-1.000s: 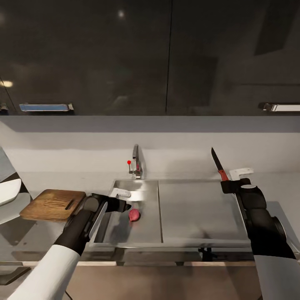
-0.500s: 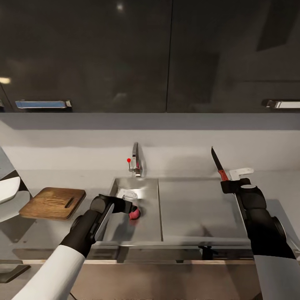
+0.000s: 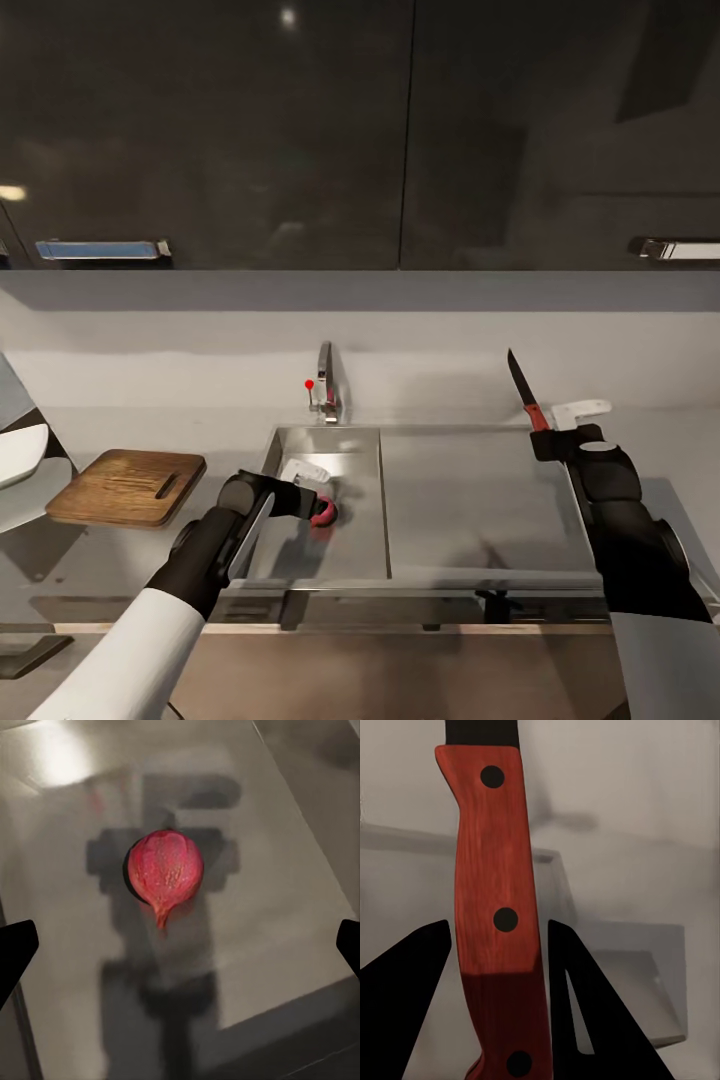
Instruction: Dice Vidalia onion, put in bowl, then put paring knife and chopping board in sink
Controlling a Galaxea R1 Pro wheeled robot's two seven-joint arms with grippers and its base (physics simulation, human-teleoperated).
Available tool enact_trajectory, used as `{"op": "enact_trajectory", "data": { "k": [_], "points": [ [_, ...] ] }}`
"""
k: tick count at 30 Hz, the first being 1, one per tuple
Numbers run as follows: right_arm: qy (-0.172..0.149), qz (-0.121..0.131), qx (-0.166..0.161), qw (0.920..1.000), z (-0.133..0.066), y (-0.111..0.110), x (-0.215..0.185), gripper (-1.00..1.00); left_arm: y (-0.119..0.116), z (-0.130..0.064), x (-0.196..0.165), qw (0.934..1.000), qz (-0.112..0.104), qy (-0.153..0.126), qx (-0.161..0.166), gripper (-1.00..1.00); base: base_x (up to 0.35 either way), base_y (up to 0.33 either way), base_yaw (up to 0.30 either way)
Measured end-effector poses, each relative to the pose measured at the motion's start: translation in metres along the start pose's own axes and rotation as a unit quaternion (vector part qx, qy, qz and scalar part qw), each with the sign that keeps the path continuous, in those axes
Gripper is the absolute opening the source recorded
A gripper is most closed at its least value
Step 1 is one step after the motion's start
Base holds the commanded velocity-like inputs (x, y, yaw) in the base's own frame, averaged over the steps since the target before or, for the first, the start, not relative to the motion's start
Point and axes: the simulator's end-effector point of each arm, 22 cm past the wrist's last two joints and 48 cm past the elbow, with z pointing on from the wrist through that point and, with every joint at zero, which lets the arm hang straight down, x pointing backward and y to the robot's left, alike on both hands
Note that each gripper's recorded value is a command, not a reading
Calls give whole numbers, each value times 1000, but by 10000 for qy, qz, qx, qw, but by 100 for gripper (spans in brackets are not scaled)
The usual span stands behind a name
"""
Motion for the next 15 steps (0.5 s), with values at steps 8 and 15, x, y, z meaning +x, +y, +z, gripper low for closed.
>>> {"op": "enact_trajectory", "data": {
  "k": [8,15],
  "points": [
    [-421,89,90,9990,0,-13,-15,-100,1,-1,-1,10000,1,-13,-8,100,0,0,0],
    [-451,186,167,9987,2,-23,-13,-100,2,0,-1,10000,-6,-13,-10,100,0,0,0]
  ]
}}
